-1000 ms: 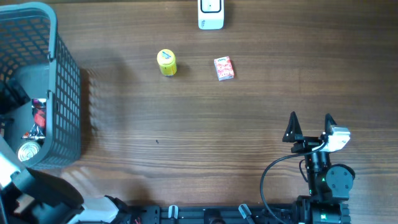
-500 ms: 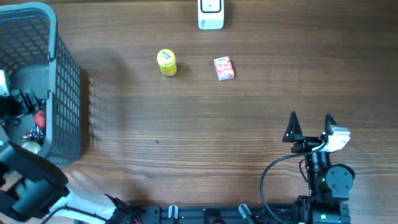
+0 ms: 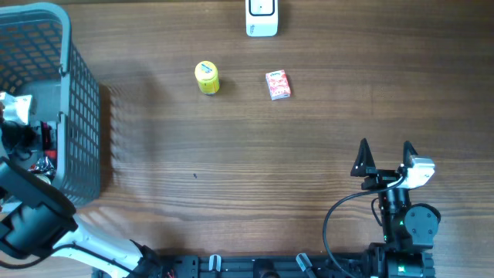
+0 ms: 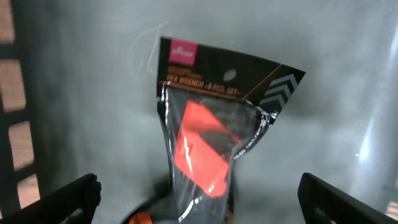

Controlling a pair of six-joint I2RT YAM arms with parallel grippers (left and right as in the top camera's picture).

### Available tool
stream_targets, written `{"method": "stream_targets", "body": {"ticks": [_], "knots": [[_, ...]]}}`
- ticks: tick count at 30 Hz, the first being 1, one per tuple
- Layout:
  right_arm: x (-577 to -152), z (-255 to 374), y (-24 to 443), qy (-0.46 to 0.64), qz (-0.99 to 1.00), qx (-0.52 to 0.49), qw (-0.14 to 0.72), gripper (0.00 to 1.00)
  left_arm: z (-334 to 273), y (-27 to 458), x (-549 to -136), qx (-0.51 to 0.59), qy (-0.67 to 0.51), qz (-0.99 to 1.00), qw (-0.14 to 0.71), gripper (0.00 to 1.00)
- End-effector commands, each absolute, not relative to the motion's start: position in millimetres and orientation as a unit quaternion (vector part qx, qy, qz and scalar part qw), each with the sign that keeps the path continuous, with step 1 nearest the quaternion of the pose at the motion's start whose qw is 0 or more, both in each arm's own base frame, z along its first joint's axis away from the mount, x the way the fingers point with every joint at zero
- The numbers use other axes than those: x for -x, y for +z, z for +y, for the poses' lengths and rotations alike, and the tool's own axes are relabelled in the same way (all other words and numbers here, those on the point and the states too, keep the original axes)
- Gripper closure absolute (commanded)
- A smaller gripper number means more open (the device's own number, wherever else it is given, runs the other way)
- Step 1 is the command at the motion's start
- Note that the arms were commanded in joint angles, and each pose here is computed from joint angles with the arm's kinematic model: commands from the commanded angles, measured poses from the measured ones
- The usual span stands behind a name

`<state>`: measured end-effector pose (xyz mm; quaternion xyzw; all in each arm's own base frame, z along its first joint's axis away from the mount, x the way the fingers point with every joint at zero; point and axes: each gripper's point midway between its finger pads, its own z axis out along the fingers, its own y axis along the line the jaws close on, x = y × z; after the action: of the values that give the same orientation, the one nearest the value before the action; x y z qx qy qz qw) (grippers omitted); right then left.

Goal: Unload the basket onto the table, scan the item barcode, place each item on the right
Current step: 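Grasp the black-orange hex wrench package with the left gripper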

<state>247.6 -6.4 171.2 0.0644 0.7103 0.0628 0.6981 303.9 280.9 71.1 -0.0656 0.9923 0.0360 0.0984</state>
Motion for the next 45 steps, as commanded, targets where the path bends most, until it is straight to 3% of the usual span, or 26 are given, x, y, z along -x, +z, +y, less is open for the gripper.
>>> {"method": "stream_targets", "body": {"ticks": [1, 14, 16, 22, 32, 33, 36, 37, 42, 45], "knots": [[-248, -5, 171, 0.067, 0.710, -0.065, 0.698, 0.00, 280, 54, -312, 0.022, 0.028, 0.995, 0.094, 0.00], [-248, -5, 171, 0.067, 0.710, -0.065, 0.698, 0.00, 266, 3, -294, -0.001, 0.012, 0.998, 0.063, 0.02], [-248, -5, 171, 0.067, 0.710, -0.065, 0.698, 0.00, 266, -1, -294, -0.001, 0.013, 0.998, 0.064, 0.06], [-248, -5, 171, 0.067, 0.710, -0.065, 0.698, 0.00, 268, -2, -296, -0.001, 0.018, 0.997, 0.069, 0.45], [-248, -5, 171, 0.067, 0.710, -0.065, 0.698, 0.00, 268, -2, -296, 0.000, 0.017, 0.997, 0.069, 0.62], [-248, -5, 171, 0.067, 0.710, -0.065, 0.698, 0.00, 268, -2, -296, 0.000, 0.017, 0.997, 0.069, 0.66], [-248, -5, 171, 0.067, 0.710, -0.065, 0.698, 0.00, 267, -2, -296, -0.001, 0.017, 0.997, 0.069, 0.93], [-248, -5, 171, 0.067, 0.710, -0.065, 0.698, 0.00, 267, -2, -297, -0.002, 0.017, 0.997, 0.069, 0.96], [-248, -5, 171, 0.067, 0.710, -0.065, 0.698, 0.00, 265, -2, -298, -0.005, 0.017, 0.997, 0.069, 0.94], [-248, -5, 171, 0.067, 0.710, -0.065, 0.698, 0.00, 263, -2, -300, -0.008, 0.017, 0.997, 0.070, 0.86]]}}
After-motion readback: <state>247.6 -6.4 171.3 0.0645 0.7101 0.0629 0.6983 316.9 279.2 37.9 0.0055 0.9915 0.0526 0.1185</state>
